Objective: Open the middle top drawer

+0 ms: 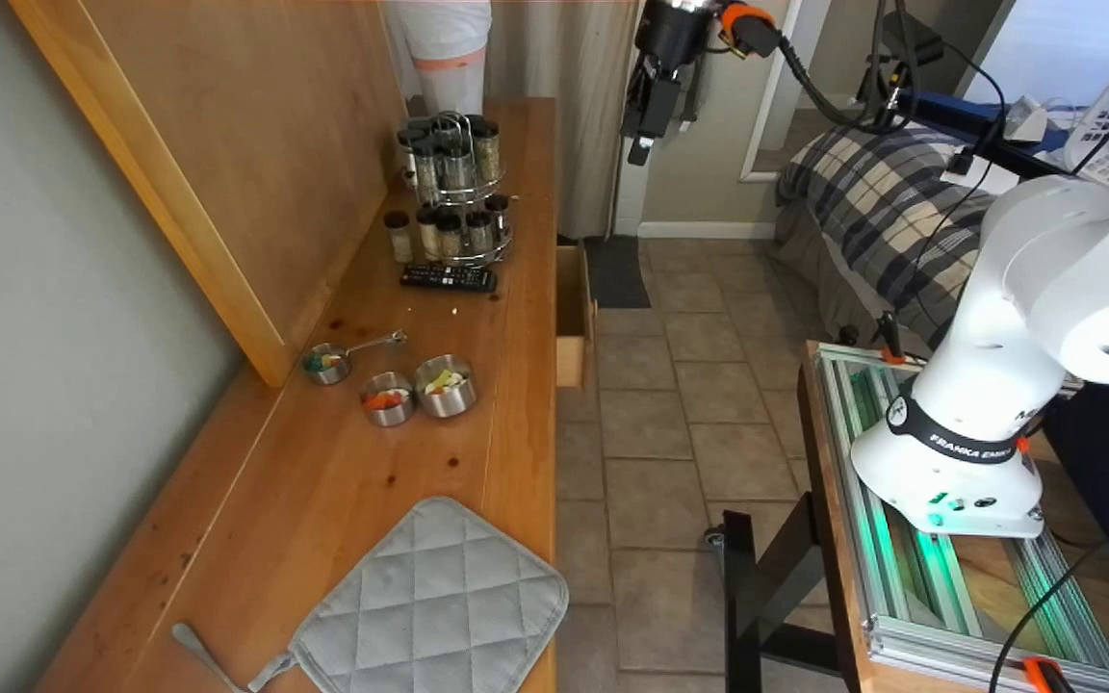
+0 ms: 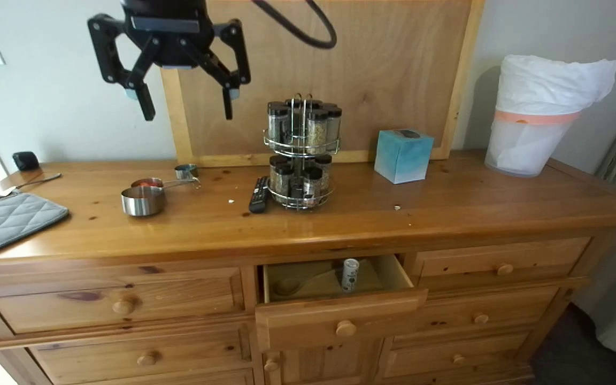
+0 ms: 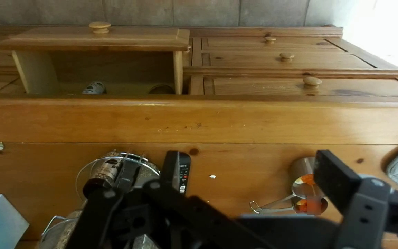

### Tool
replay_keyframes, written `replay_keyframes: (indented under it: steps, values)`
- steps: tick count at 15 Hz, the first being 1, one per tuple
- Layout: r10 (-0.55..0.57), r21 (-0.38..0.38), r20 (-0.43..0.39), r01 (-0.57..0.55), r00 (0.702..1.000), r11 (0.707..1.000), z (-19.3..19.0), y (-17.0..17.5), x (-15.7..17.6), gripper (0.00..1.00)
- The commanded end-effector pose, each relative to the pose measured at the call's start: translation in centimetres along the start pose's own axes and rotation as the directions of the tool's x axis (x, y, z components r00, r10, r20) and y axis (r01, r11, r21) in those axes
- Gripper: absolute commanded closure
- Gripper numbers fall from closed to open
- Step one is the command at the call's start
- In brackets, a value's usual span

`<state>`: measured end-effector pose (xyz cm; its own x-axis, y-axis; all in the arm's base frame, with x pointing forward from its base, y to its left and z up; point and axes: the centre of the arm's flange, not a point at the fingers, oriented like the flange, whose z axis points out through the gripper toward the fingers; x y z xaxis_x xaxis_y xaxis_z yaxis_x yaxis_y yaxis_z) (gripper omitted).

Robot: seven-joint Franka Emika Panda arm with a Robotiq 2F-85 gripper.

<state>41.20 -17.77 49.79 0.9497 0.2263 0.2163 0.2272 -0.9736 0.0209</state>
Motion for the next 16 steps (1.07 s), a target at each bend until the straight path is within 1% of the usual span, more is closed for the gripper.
replay_keyframes:
  steps: [1,3,5,9,10,12,15,16]
  values:
    - [0.034,-0.023,0.006,-0.034,0.999,0.999,5.4,-0.4,0.0,0.00]
    - [0.055,-0.016,0.010,-0.054,0.998,0.998,8.3,0.1,0.1,0.00]
    - [0.032,-0.004,-0.005,-0.032,0.999,0.999,11.0,0.8,0.0,0.00]
    - [-0.009,0.001,0.021,0.009,1.000,1.000,16.4,2.1,0.1,0.00]
    - [-0.019,-0.013,0.020,0.019,1.000,1.000,17.6,2.5,0.2,0.00]
    - [-0.035,-0.005,0.018,0.035,0.999,0.999,19.7,3.3,0.3,0.00]
    - [-0.015,-0.008,0.011,0.015,1.000,1.000,22.2,5.0,0.4,0.00]
    - [-0.005,-0.020,0.011,0.005,1.000,1.000,22.7,5.7,0.5,0.00]
